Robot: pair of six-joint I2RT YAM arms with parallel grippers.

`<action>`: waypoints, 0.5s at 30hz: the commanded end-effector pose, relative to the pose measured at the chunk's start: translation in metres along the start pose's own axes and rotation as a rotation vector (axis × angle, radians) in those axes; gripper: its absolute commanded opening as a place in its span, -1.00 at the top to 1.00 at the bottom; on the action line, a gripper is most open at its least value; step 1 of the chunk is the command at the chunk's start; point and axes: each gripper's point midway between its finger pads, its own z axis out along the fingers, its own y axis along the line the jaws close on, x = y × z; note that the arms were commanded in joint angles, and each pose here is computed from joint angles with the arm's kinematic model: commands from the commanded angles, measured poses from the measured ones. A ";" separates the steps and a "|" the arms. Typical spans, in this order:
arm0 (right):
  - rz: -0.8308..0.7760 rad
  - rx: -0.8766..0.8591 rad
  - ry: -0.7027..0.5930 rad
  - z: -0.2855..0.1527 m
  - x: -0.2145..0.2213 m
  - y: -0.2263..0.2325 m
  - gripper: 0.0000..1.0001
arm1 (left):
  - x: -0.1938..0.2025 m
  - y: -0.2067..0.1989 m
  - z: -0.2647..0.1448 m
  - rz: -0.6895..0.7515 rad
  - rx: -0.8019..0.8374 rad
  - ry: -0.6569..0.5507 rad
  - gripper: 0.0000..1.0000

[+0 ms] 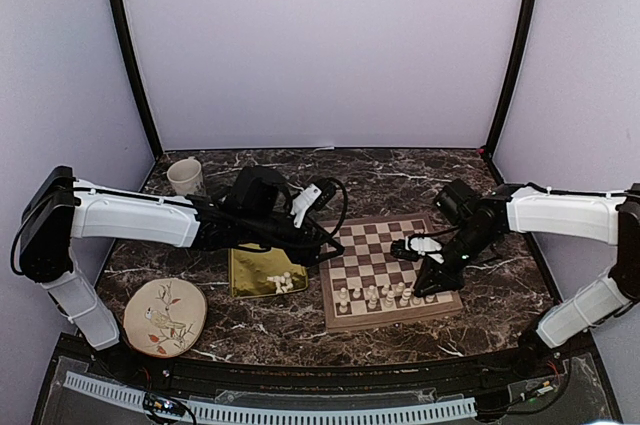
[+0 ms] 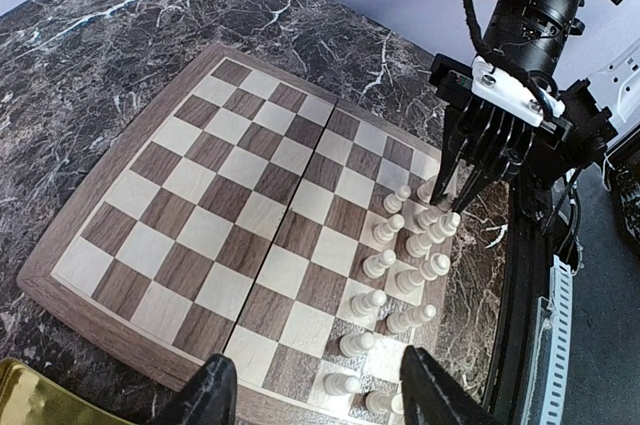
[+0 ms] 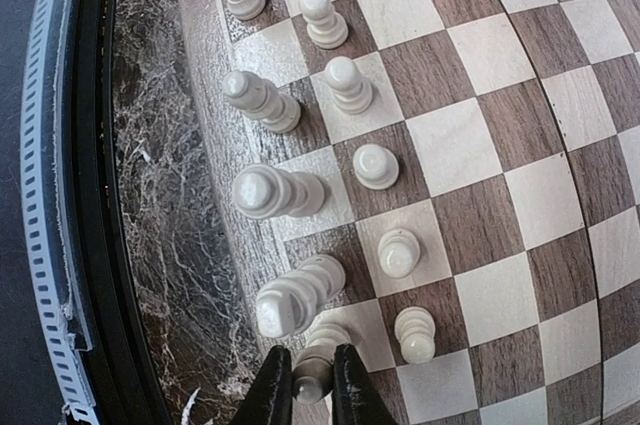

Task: Set up the chess pieces on the board
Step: Place the bishop on f1.

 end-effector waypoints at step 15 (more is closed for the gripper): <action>-0.026 0.014 -0.023 -0.012 -0.016 0.000 0.47 | 0.004 0.007 -0.008 -0.036 -0.062 0.044 -0.15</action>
